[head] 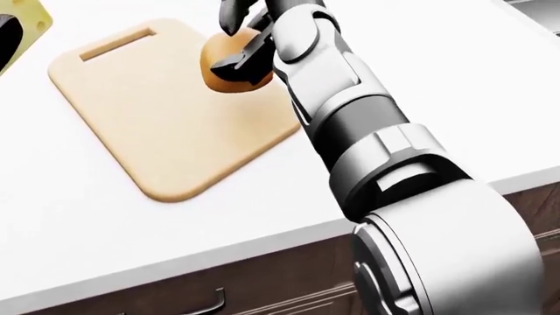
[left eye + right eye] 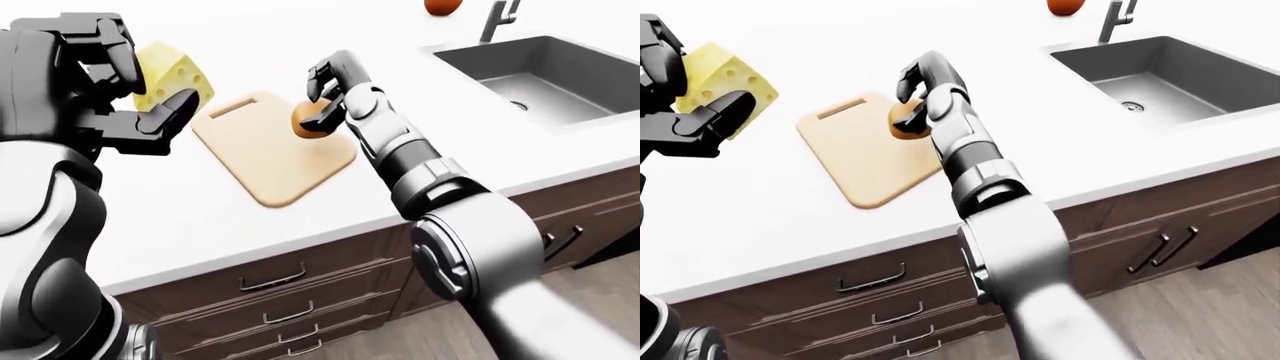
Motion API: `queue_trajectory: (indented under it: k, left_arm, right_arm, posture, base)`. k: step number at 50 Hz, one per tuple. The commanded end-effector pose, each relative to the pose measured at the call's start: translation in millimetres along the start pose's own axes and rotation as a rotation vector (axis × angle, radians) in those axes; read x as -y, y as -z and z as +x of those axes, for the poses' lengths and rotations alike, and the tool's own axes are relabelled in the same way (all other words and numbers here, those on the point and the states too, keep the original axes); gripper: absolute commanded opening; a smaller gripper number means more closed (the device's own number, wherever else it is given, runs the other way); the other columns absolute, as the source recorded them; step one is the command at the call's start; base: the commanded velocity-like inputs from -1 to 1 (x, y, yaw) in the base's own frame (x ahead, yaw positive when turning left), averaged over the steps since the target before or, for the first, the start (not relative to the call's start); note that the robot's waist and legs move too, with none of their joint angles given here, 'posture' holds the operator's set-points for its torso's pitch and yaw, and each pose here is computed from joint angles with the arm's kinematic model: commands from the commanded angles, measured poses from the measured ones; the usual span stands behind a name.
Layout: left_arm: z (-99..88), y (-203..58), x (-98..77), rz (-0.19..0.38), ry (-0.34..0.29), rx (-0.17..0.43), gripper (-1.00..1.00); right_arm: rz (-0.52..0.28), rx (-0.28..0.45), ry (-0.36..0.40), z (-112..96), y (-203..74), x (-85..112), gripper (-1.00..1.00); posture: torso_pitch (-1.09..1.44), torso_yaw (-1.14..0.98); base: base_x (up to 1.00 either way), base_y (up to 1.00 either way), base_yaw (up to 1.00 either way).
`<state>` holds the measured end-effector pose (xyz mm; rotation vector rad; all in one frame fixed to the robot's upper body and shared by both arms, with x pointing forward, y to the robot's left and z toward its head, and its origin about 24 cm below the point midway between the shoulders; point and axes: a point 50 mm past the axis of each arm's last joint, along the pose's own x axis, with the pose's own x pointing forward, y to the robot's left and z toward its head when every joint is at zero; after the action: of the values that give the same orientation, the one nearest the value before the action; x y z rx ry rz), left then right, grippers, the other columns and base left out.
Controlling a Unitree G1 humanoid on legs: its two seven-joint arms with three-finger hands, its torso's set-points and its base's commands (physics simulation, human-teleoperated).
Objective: Place the bread and cheese on the cutting board.
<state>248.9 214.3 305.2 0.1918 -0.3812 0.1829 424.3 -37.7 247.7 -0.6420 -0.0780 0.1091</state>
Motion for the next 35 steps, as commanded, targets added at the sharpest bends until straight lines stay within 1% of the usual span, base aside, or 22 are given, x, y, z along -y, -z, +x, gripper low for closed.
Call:
queue_trajectory:
  k: [1,14,26,27,28,29,30,31,32,35]
  left_arm:
    - [-1.5,-15,-4.6,0.003,-0.029,0.088,-1.00]
    - [-1.2,-15,-4.4,0.004,-0.028,0.089,-1.00]
    - [-1.3,-15,-5.1,0.003,-0.030,0.091,-1.00]
    - [-1.3,-15,-4.9,0.003,-0.029,0.091,-1.00]
    - [-1.2,-15,-4.5,0.004,-0.029,0.091,-1.00]
    - [-1.2,-15,-4.4,0.004,-0.029,0.091,-1.00]
    - [-1.2,-15,-4.5,0.004,-0.029,0.091,-1.00]
    - [-1.3,-15,-4.5,0.004,-0.029,0.091,-1.00]
    - [-1.4,-15,-4.2,0.004,-0.028,0.091,-1.00]
    - [-1.3,-15,-4.3,0.004,-0.028,0.091,-1.00]
  right_arm:
    - [0.002,0.105,0.048,-1,-28,13.7,-1.00]
    - [-0.018,0.098,0.013,-1,-24,2.8,-1.00]
    - [-0.019,0.092,0.007,-1,-23,0.7,-1.00]
    - [-0.018,0.090,0.009,-1,-22,1.0,-0.93]
    - [-0.021,0.087,0.010,-1,-21,0.9,-0.55]
    - [-0.019,0.086,0.010,-1,-21,0.9,-0.07]
    - [-0.021,0.085,0.011,-1,-21,0.9,0.15]
    - [-0.021,0.083,0.011,-1,-20,0.7,0.82]
    - [-0.021,0.080,0.009,-1,-20,0.4,1.00]
    - [-0.020,0.077,0.007,-1,-20,0.2,1.00]
  posture:
    - [0.00,0.00]
    - [0.00,0.00]
    - [0.00,0.00]
    - [0.00,0.00]
    - [0.00,0.00]
    - [0.00,0.00]
    - [0.00,0.00]
    - [0.00,0.00]
    - [0.00,0.00]
    - [0.00,0.00]
  base:
    - [0.00,0.00,0.00]
    - [0.00,0.00,0.00]
    - [0.00,0.00,0.00]
    - [0.00,0.00,0.00]
    - [0.00,0.00,0.00]
    - [0.00,0.00,0.00]
    - [0.00,0.00,0.00]
    - [0.00,0.00,0.00]
    - [0.00,0.00,0.00]
    - [0.00,0.00,0.00]
